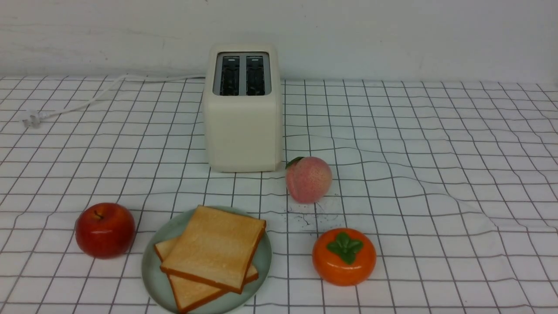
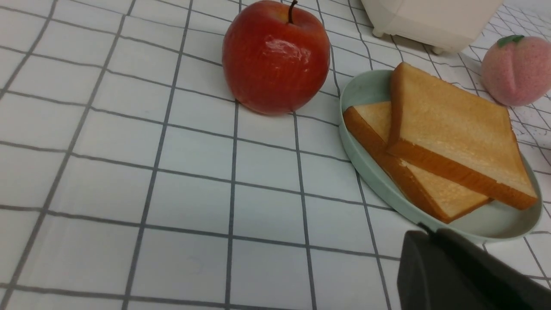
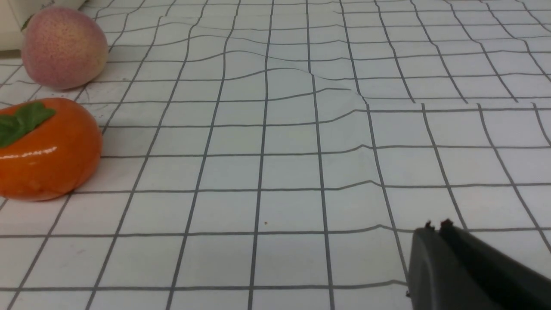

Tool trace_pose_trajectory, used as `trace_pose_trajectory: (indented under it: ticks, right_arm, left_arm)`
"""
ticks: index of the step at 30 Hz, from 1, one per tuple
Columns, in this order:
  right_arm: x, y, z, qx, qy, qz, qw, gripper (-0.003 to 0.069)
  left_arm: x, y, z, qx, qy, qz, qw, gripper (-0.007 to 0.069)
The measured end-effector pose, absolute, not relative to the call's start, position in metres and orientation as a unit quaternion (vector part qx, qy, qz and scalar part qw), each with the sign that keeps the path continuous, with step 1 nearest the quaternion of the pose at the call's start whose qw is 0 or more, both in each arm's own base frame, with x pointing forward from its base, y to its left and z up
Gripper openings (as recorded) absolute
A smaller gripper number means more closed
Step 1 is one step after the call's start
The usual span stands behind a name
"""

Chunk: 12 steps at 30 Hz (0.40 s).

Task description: Take toasted bread from bread machine on white checkered table place on plate.

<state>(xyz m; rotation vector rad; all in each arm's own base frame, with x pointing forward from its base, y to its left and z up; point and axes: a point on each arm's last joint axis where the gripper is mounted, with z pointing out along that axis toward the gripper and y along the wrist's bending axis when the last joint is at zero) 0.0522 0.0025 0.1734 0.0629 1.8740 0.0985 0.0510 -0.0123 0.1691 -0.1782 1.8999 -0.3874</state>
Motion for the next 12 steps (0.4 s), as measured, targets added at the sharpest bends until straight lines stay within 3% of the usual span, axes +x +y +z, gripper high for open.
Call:
trace_pose_trajectory:
  ticks: [12]
  right_arm:
    - [0.0522, 0.0025, 0.1734, 0.027, 0.805, 0.042, 0.591, 0.0021]
  left_arm:
    - [0.051, -0.0123, 0.1691, -0.076, 0.807, -0.165, 0.562, -0.0013]
